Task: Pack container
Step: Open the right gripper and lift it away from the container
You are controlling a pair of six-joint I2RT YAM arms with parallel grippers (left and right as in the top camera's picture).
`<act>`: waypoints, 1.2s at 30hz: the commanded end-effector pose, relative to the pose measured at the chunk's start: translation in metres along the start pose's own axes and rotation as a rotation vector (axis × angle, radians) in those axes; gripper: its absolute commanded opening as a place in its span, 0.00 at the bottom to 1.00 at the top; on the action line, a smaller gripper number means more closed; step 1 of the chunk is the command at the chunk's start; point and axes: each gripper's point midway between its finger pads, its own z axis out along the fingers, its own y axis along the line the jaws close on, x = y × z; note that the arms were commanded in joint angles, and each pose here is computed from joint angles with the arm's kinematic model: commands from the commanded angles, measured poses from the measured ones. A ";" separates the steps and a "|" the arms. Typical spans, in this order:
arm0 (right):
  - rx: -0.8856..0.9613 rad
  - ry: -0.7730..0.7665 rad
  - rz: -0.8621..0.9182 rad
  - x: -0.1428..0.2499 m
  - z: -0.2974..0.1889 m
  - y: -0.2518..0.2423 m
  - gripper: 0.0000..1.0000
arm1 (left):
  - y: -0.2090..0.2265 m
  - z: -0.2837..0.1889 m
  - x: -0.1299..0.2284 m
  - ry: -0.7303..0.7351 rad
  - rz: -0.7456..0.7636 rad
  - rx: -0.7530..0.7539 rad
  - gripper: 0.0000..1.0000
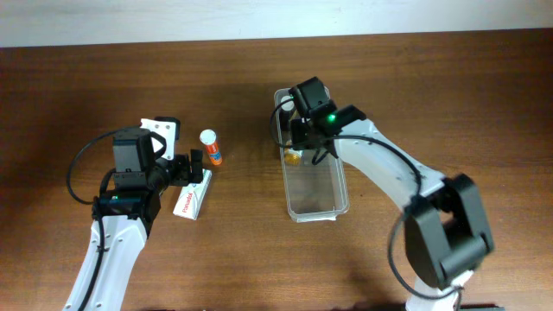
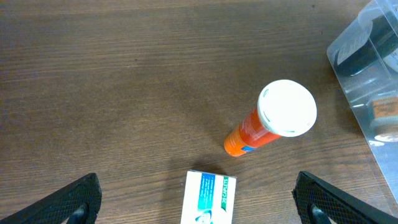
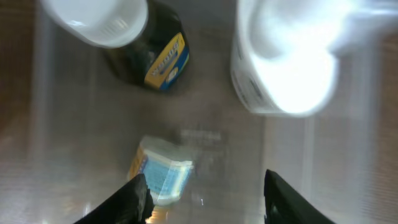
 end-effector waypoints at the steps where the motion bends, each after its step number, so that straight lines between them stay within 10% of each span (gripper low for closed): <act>1: -0.051 -0.143 0.022 -0.029 -0.071 0.004 0.54 | 0.000 -0.001 -0.008 -0.017 0.000 0.010 0.99; 24: -0.086 0.055 -0.004 0.018 -0.052 0.009 0.50 | 0.000 -0.001 -0.008 -0.017 0.000 0.010 0.99; 30: -0.108 -0.139 0.084 -0.020 -0.124 -0.025 0.57 | -0.005 -0.002 -0.020 -0.064 0.007 0.038 0.99; 36: -0.069 -0.348 0.225 -0.043 -0.201 -0.091 0.90 | -0.023 -0.005 -0.039 -0.143 0.025 0.145 0.99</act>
